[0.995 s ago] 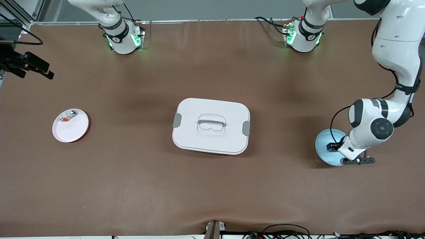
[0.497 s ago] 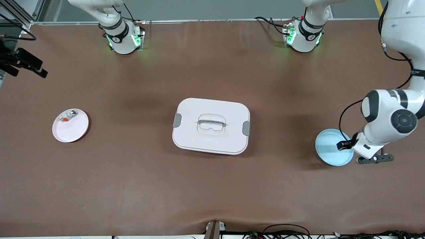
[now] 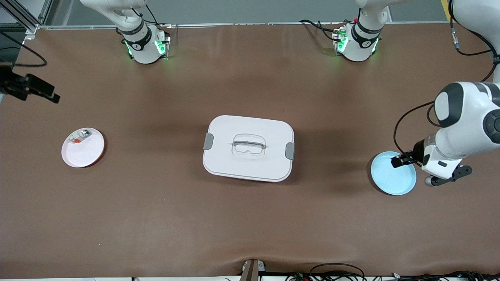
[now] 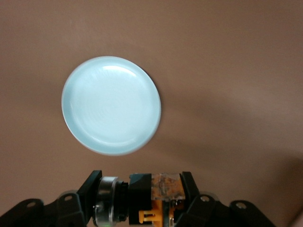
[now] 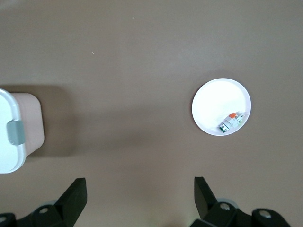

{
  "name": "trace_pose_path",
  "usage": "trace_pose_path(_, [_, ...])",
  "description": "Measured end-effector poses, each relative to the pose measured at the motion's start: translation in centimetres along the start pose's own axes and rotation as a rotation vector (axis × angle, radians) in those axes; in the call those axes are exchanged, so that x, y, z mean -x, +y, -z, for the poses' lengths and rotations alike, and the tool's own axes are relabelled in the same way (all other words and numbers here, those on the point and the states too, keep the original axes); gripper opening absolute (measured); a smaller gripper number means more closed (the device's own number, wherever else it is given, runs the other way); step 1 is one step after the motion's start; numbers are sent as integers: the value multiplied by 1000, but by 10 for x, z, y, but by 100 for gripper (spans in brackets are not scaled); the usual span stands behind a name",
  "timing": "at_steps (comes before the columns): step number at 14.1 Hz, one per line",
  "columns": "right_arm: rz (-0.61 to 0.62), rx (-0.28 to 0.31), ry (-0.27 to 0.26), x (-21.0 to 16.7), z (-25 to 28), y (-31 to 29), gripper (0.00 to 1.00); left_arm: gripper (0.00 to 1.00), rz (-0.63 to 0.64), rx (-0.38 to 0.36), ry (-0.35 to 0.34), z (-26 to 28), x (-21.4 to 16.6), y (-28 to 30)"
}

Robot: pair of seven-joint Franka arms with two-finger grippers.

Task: Transfer orange switch to right arm and place
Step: 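Lift the switch with the left gripper and carry it toward the box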

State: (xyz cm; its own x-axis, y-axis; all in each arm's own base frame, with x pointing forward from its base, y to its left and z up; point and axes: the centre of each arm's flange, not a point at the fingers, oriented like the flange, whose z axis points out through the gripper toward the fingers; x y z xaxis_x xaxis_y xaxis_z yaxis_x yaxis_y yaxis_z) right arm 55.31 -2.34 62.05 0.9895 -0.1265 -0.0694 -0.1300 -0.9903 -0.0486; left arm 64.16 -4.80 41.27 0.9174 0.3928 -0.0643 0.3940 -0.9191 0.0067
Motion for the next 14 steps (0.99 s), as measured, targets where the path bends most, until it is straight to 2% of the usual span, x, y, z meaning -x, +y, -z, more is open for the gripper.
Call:
trace_pose_path(3, [-15,5,-35,-20,-28,6,100,72,103,106,-45,48,31,54])
trace_pose_path(7, [8,5,-86,-40,-61,24,100,72,294,309,-150,102,63,109])
trace_pose_path(9, [20,3,-85,-41,-62,23,100,72,372,378,-218,120,84,135])
trace_pose_path(14, [37,-11,-63,-43,-58,12,100,72,576,532,-269,151,143,211])
